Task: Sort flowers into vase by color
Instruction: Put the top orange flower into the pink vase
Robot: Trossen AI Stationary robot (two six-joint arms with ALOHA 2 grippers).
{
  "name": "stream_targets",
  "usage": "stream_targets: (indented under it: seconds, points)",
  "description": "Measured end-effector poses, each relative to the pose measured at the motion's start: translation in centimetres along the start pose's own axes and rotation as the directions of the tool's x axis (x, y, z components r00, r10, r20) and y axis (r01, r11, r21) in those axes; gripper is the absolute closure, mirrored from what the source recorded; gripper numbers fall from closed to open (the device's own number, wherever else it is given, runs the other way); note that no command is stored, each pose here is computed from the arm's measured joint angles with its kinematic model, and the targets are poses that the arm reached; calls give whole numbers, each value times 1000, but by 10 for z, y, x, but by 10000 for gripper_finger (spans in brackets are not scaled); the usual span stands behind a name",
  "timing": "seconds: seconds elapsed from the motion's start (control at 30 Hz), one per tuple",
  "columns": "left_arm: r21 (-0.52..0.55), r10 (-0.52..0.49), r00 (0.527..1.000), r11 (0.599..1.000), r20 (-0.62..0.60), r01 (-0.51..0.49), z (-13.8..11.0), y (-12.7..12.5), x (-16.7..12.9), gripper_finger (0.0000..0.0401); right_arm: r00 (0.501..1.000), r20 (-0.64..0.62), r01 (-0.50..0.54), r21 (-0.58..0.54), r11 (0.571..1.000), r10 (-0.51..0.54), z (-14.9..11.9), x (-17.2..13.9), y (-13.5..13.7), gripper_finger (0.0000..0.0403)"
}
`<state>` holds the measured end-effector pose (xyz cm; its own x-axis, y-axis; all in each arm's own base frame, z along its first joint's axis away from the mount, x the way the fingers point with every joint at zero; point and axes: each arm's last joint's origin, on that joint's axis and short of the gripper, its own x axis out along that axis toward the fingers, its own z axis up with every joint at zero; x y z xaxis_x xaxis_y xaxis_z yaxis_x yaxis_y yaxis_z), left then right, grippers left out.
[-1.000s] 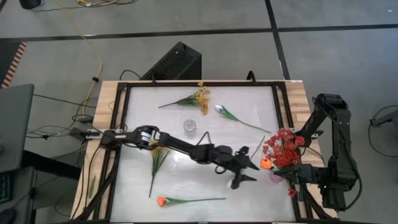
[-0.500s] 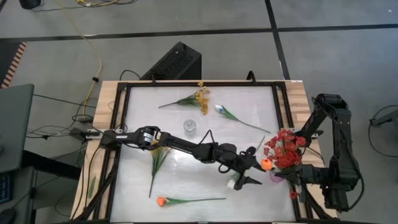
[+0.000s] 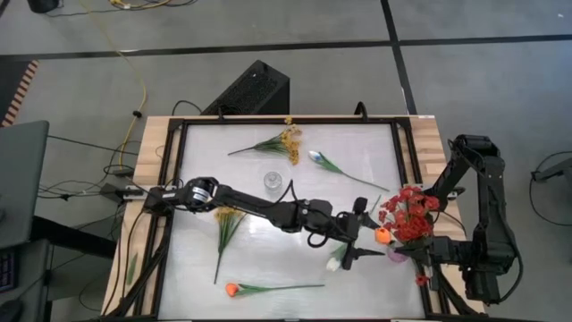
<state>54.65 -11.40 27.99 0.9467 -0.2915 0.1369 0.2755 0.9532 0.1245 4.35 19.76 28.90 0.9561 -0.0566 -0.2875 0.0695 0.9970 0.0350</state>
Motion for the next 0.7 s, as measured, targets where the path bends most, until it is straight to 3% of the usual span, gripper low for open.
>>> stream_targets:
  seconds: [0.33,0.53,0.7]
  points:
    - [-41,50,996,998,74,-47,7,3,0,150,1000,1,12,-1,1000,-12,1,2,-1,384]
    - [-73,-18,996,997,82,24,8,-1,0,150,1000,2,25,4,1000,-25,2,5,-1,384]
    - [-84,-19,995,996,99,27,9,-2,0,160,1000,2,28,5,1000,-28,2,5,-1,377]
